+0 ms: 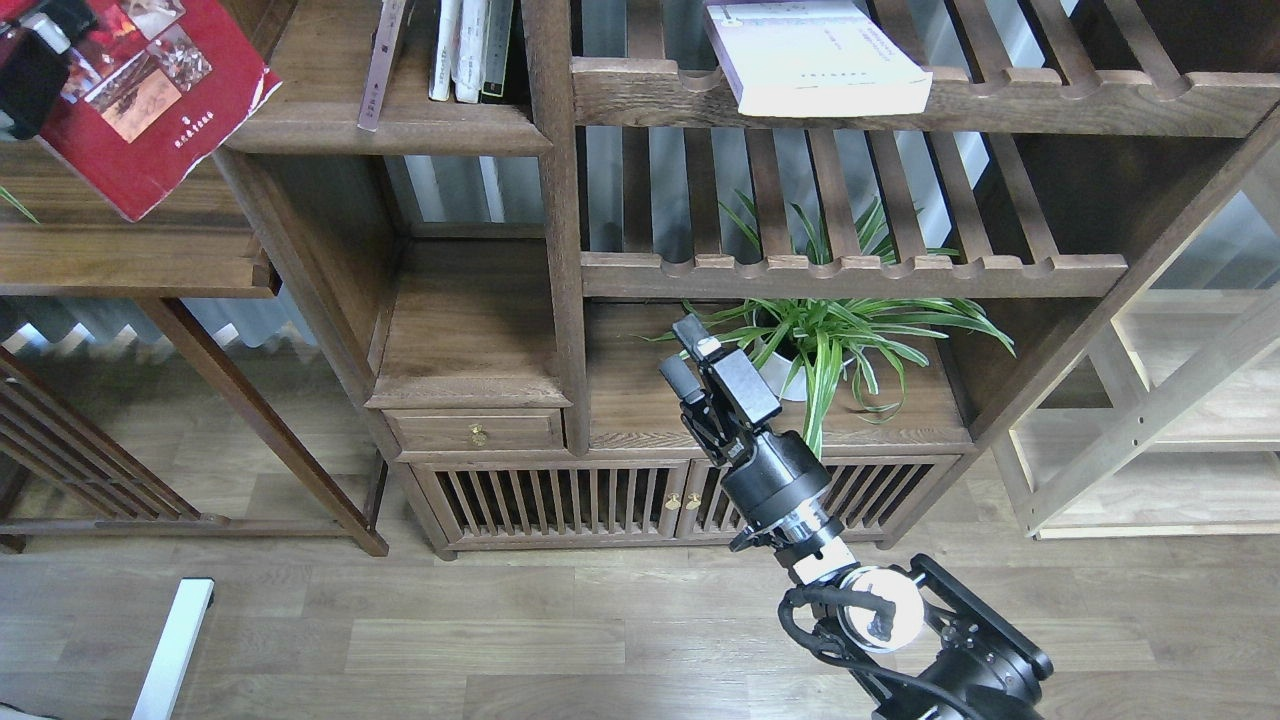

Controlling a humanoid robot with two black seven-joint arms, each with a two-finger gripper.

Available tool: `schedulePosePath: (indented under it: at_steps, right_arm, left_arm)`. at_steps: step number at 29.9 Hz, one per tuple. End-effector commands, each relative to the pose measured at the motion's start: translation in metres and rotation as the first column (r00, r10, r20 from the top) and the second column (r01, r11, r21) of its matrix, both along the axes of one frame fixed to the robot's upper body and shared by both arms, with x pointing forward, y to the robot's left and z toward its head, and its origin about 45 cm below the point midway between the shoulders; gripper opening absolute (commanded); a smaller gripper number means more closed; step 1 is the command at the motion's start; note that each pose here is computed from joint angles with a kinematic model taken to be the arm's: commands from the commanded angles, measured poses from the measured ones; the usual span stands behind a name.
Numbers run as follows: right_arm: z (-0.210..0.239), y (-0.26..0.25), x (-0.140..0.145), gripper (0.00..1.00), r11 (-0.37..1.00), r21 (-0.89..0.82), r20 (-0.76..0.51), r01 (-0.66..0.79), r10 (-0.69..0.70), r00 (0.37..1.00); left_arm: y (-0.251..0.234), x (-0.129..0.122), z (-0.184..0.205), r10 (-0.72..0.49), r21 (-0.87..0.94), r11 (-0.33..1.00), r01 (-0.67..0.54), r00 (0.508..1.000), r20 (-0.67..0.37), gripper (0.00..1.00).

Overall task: Organize books on shelf
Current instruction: 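Release the right gripper and lift the red book up with the left gripper, then insert the red book upright into the top shelf with the left gripper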

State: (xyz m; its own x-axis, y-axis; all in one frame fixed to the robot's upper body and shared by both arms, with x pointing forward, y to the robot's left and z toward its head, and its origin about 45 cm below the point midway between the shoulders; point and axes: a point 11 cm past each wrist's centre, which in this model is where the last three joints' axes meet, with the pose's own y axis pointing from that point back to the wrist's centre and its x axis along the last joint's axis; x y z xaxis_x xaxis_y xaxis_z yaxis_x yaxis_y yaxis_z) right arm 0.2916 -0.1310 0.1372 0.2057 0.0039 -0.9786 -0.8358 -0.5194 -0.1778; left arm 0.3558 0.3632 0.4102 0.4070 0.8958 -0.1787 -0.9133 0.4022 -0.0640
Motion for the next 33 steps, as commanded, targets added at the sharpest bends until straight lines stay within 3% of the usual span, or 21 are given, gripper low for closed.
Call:
schedulePosePath:
  at_steps: [1, 11, 33]
  right_arm:
    - [0.000, 0.000, 0.000, 0.94, 1.000, 0.000, -0.001, 0.002, -0.002, 1.000]
    - [0.000, -0.004, 0.002, 0.94, 1.000, 0.014, -0.006, 0.020, -0.020, 1.000]
    - [0.002, -0.010, 0.003, 0.94, 0.999, 0.022, -0.003, 0.043, -0.043, 0.999]
  left_arm:
    - [-0.011, 0.011, 0.003, -0.009, 0.016, 1.000, 0.009, 1.000, -0.016, 0.01]
    - [-0.035, 0.046, 0.007, 0.003, 0.062, 0.998, 0.003, 0.996, -0.085, 0.02]
    - [-0.072, 0.105, 0.042, 0.033, 0.086, 0.996, -0.024, 0.994, -0.109, 0.02]
